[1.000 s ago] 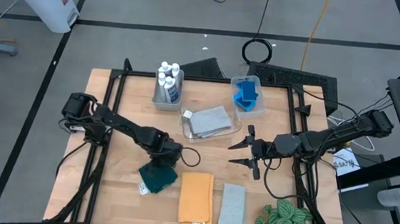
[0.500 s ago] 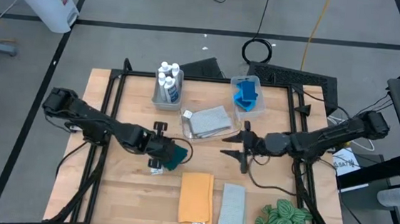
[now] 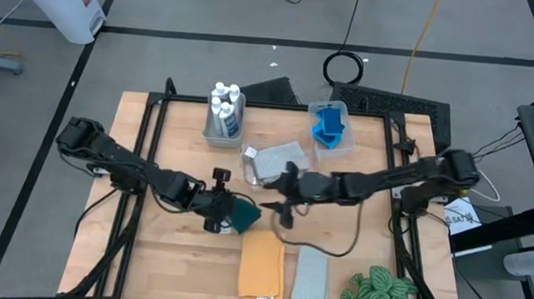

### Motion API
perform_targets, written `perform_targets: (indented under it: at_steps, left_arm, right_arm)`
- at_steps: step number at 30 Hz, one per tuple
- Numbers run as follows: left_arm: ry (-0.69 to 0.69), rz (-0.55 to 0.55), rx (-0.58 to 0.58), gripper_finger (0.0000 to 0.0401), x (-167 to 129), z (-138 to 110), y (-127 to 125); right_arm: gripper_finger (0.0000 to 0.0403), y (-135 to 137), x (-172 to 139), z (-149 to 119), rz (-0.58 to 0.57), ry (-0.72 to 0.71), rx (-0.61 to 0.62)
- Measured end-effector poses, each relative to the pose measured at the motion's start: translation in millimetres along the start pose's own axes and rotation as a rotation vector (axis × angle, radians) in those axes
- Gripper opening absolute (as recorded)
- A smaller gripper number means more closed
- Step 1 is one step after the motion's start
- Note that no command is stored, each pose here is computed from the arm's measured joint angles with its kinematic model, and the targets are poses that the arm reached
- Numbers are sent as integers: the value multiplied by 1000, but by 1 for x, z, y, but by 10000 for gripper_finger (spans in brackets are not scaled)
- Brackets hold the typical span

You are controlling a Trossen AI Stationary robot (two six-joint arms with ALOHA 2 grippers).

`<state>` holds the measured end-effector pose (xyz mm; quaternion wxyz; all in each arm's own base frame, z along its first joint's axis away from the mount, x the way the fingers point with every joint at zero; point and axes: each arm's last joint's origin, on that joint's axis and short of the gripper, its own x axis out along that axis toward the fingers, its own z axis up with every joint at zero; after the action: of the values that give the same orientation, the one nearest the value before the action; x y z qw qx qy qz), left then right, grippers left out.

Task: Pick & Place Kitchen Items
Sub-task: Put the blue towel into the transparent bin

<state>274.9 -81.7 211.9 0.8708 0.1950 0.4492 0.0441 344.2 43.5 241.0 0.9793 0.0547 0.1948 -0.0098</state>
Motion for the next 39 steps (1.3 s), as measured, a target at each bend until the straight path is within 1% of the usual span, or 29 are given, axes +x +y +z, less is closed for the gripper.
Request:
perform_targets:
  at_steps: [3,7,9,13,16,18,21,24,29,31,32,33,36,39]
  left_arm:
    - [-14,6,-3,8,-1,2,-1]
    - [-23,9,19,9,0,3,-1]
    - [-27,9,23,8,0,3,-1]
    - [-26,9,25,8,0,3,-1]
    - [-28,9,27,10,0,3,-1]
    - [-29,9,42,10,0,3,-1]
    - [-34,1,47,8,0,4,-1]
    - [-40,0,39,11,0,4,-1]
    - [-61,-5,35,25,0,7,-1]
    - [-71,-8,29,26,0,8,-1]
    - [-79,-12,21,27,0,8,-1]
    - [-86,-14,10,27,-1,9,-1]
    - [-101,-19,-52,33,-1,11,-1]
    - [-112,-25,-94,64,-1,12,-1]
  right_arm:
    - [240,-2,25,7,5,78,8]
    - [252,-8,56,10,88,153,28]
    - [253,-11,68,8,106,197,48]
    - [253,-19,84,1,141,241,85]
    - [251,-21,87,-4,176,265,108]
    - [243,-22,89,-6,179,268,114]
    - [216,-22,90,-8,175,287,117]
    - [174,-22,90,-8,174,283,119]
    - [77,-22,90,-8,183,282,114]
    - [31,-22,90,-8,225,287,107]
    - [16,-21,89,-8,255,291,102]
    - [9,-21,89,-8,276,294,102]
    - [8,-20,89,-8,281,296,102]
    - [3,-19,89,-9,283,301,102]
